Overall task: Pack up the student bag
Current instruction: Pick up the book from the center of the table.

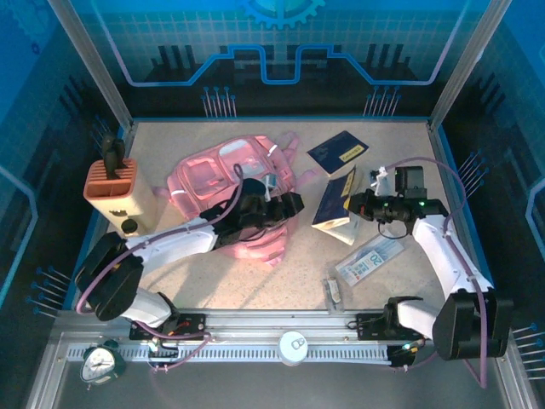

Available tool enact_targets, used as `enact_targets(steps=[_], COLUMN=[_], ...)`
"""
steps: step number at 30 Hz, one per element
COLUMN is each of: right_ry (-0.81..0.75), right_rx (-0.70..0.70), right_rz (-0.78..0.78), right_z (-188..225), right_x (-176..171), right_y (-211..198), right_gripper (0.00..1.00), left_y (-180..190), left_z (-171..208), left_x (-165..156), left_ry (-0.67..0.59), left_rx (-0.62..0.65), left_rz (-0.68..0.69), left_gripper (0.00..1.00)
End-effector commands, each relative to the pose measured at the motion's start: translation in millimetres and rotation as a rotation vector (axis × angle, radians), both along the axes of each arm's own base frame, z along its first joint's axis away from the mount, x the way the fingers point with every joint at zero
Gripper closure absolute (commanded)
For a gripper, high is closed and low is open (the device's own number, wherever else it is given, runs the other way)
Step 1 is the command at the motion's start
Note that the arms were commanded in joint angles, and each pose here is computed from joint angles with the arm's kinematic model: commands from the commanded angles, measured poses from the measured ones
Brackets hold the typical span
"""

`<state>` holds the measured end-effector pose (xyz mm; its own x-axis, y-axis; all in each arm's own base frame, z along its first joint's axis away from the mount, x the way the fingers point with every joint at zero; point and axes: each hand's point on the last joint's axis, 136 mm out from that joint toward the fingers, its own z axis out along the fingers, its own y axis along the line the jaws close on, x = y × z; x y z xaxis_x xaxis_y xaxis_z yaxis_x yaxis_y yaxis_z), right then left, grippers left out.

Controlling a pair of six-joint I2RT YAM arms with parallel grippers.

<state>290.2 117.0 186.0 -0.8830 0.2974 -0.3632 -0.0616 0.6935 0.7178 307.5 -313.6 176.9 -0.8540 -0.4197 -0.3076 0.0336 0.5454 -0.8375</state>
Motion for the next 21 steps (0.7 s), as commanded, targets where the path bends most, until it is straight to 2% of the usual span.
enact_targets(steps=[1, 4, 8, 11, 15, 19, 21], right_ry=[-0.089, -0.127, -0.161, -0.176, -0.198, -0.199, -0.187], right_rx=[0.079, 0.132, 0.175, 0.214, 0.27, 0.29, 0.304], right_rz=[0.075, 0.127, 0.207, 0.252, 0.298, 0.326, 0.333], right_z=[49, 70, 91, 101, 109, 104, 99], right_x=[-5, -8, -12, -15, -21, -26, -28], right_y=[18, 33, 57, 70, 81, 86, 87], right_gripper=[0.96, 0.96, 0.96, 0.96, 0.96, 0.96, 0.97], left_y=[16, 28, 34, 33, 21, 17, 9], left_z=[11, 17, 28, 44, 55, 57, 70], left_x=[1, 10, 27, 36, 41, 43, 41], left_ry=[0.009, 0.009, -0.006, -0.06, -0.061, -0.034, -0.063], left_rx=[-0.06, -0.105, -0.18, -0.258, -0.327, -0.381, -0.422], left_rz=[0.033, 0.074, 0.108, 0.131, 0.096, 0.116, 0.092], left_gripper=[0.22, 0.16, 0.14, 0.15, 0.18, 0.23, 0.25])
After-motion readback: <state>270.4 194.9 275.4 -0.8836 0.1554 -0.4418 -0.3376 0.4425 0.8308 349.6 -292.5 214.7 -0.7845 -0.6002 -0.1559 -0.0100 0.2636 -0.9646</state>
